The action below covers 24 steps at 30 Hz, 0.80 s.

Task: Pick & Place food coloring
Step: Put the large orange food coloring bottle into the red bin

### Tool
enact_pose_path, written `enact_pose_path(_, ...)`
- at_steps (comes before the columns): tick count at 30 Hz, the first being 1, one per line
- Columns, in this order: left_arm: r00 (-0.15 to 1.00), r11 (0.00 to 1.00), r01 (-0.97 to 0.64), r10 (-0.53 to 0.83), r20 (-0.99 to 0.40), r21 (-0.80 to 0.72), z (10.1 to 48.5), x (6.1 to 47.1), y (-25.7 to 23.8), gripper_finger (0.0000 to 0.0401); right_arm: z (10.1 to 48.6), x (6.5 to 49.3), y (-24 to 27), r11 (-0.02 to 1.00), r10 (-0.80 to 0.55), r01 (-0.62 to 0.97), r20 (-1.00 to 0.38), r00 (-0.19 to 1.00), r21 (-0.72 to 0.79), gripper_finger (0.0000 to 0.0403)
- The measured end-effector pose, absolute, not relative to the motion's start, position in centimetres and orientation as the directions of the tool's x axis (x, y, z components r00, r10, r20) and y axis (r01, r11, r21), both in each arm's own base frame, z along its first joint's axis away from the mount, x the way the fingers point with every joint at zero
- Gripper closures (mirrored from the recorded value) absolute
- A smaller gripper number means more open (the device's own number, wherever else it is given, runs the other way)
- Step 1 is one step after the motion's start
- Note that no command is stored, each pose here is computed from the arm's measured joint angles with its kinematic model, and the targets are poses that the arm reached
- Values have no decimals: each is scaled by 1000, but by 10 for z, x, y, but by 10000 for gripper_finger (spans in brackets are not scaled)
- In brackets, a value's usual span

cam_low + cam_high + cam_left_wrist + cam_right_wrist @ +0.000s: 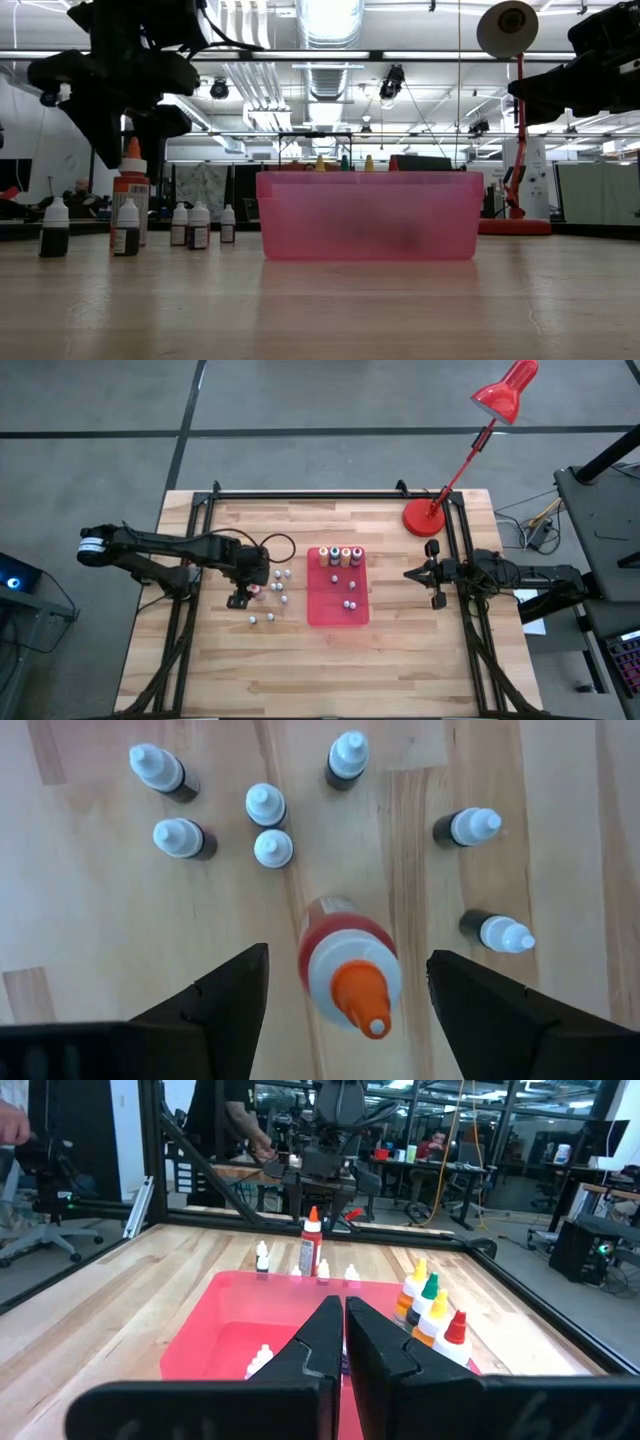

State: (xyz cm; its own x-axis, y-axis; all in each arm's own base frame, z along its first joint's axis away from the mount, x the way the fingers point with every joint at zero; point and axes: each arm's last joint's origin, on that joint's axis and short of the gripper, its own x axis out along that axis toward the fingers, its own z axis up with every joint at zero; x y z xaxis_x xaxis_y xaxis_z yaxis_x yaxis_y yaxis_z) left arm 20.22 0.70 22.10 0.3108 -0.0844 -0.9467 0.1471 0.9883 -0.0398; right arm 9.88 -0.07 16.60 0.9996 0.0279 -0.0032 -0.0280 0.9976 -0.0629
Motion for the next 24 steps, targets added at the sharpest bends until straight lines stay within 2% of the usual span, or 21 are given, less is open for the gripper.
enact_pose_path(11, 313, 992, 120, -73, -947, -37, 221, 202, 7, 167, 166, 99, -1, 998, 28, -28, -4, 1000, -61, 394)
enact_pose_path(24, 320, 994, 106, -68, -945, -36, 221, 203, 7, 265, 166, 99, -1, 998, 28, -28, -3, 1000, -61, 394)
